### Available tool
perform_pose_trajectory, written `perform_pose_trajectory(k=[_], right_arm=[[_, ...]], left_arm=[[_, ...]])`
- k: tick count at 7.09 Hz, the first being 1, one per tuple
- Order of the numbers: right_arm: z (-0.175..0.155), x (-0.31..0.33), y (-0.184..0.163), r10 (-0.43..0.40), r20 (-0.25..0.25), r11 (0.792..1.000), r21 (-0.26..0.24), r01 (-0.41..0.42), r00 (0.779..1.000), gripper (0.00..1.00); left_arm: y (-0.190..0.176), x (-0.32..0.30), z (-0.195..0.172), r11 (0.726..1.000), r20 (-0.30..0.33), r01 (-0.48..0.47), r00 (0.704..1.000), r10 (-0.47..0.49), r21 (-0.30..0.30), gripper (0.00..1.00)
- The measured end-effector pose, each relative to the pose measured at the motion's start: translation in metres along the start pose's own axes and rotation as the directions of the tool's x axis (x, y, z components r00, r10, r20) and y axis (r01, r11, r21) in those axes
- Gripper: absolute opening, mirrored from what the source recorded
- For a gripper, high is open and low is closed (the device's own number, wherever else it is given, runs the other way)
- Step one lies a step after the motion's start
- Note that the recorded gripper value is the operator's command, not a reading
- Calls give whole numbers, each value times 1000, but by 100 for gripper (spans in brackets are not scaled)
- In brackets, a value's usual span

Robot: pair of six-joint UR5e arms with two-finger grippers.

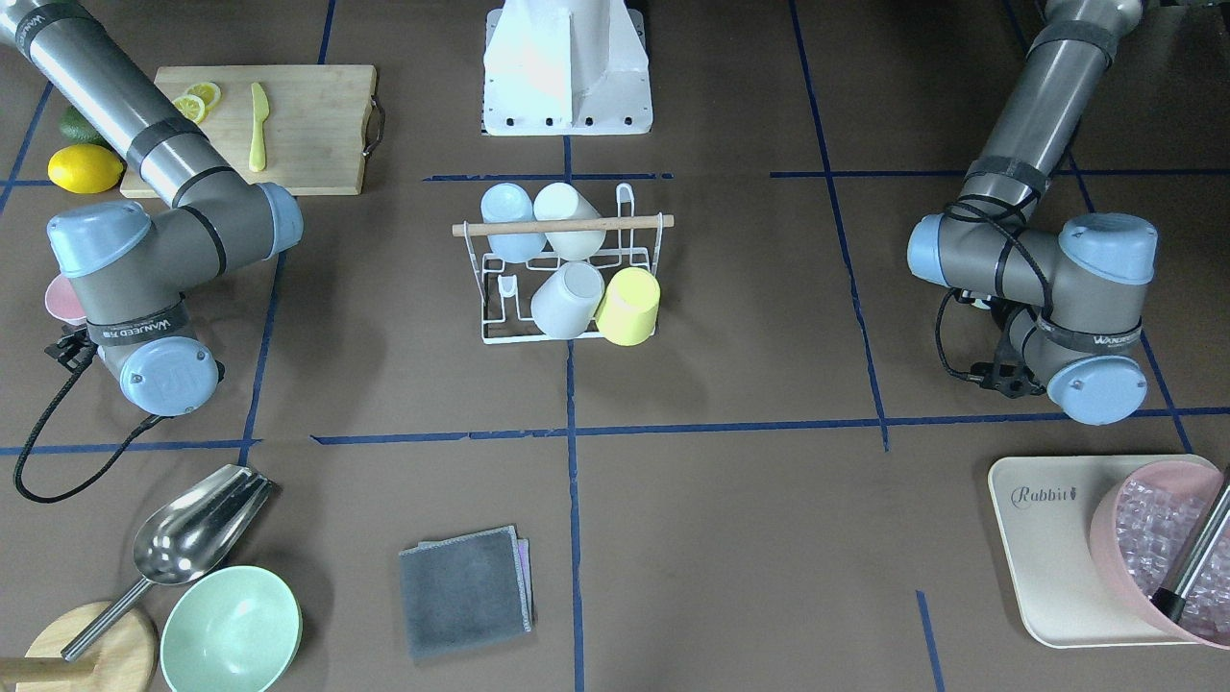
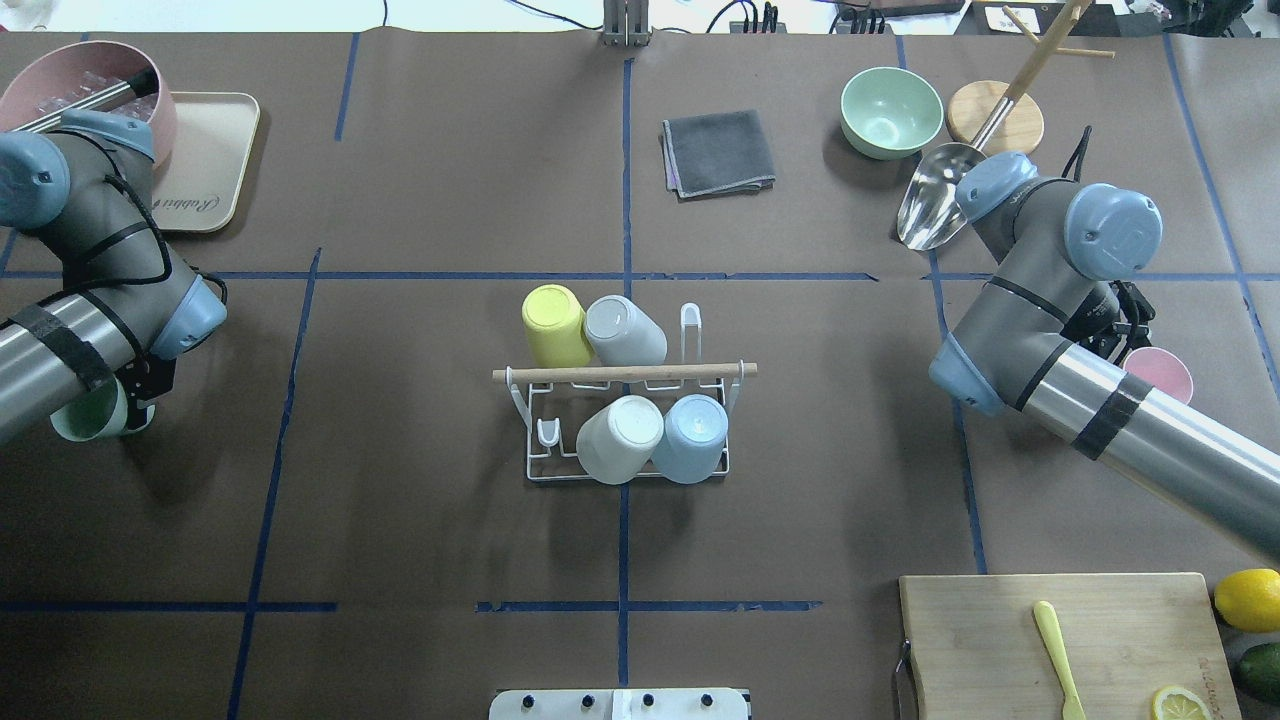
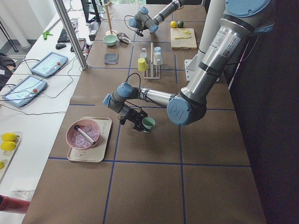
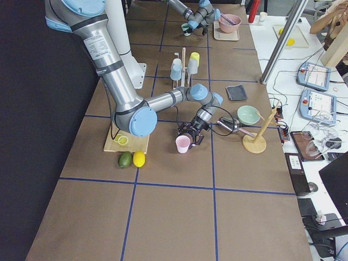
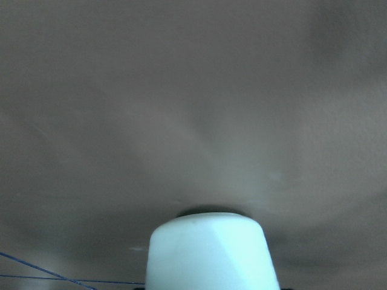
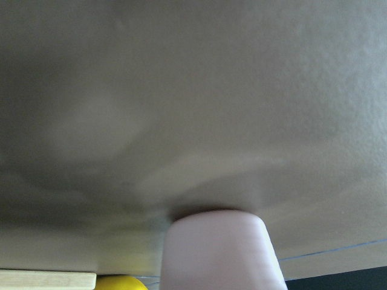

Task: Place cup on cup holder

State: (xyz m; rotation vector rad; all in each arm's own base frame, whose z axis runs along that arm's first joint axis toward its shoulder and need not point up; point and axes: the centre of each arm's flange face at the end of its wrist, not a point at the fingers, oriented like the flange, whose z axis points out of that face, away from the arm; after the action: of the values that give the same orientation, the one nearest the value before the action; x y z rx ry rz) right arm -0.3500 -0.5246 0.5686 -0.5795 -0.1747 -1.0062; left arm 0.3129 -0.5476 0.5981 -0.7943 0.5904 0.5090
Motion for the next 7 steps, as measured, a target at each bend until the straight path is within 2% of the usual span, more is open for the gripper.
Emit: perform_pose_trajectory(k=[2, 4, 6, 7], right_arm=[[3, 2, 1, -5, -30, 999, -33, 4, 1000, 100], [6, 1, -1, -11, -47, 999, -54, 8, 999, 100], [9, -5, -3, -18, -56, 997, -74, 14, 998, 100], [10, -6, -3, -21, -63, 996, -84, 15, 998, 96]], left_arm=[[20, 8, -23, 999, -3, -9, 1000, 9, 34, 7], [60, 27, -72, 985, 8, -72, 997, 72, 156, 6], [112, 47, -122, 938, 42, -159, 987, 154, 307, 5], [130, 65, -143, 907, 69, -207, 978, 195, 366, 5]])
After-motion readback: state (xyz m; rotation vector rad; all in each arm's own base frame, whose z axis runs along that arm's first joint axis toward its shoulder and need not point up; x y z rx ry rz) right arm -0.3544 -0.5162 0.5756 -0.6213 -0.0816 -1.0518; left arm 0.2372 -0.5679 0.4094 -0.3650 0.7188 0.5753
